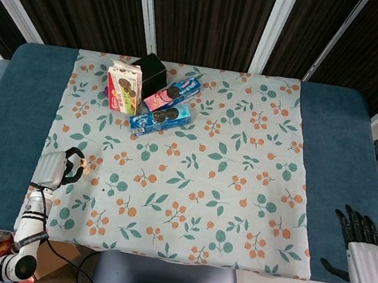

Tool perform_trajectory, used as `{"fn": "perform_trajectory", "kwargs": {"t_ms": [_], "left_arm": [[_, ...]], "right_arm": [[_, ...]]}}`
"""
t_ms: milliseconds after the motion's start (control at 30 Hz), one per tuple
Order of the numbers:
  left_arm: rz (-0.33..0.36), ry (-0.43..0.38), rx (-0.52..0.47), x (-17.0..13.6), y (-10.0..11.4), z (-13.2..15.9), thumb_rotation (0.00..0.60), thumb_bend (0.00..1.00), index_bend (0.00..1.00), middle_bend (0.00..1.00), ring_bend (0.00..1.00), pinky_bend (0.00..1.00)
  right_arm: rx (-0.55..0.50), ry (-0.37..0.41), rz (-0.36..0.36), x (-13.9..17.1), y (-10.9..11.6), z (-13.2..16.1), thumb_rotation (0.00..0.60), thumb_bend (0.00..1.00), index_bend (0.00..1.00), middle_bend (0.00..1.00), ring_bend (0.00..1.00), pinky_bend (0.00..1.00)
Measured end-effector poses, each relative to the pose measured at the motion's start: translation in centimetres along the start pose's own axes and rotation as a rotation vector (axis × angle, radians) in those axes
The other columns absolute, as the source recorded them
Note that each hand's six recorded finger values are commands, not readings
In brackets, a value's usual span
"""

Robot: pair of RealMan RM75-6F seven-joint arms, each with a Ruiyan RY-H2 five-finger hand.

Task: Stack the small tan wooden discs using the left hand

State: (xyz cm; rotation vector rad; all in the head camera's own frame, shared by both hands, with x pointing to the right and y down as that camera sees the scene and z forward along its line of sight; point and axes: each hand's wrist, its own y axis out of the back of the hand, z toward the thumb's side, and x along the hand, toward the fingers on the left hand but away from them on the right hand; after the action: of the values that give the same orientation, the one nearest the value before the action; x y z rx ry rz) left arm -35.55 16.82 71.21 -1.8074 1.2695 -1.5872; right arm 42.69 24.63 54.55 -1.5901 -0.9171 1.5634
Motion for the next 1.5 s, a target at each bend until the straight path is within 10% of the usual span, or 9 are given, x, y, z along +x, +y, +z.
{"fn": "perform_trajectory", "kwargs": {"t_ms": [1500], "left_arm": [[-0.044,0.036,0.04,0.3,-1.1,-1.2,0.6,0.42,0.37,1.0,1.0,1.0]], "right_arm": [[-0.004,-0.002,-0.007,0.0,0.2,-0.1,0.6,0.19,0.0,0.0,0.0,0.0]]}}
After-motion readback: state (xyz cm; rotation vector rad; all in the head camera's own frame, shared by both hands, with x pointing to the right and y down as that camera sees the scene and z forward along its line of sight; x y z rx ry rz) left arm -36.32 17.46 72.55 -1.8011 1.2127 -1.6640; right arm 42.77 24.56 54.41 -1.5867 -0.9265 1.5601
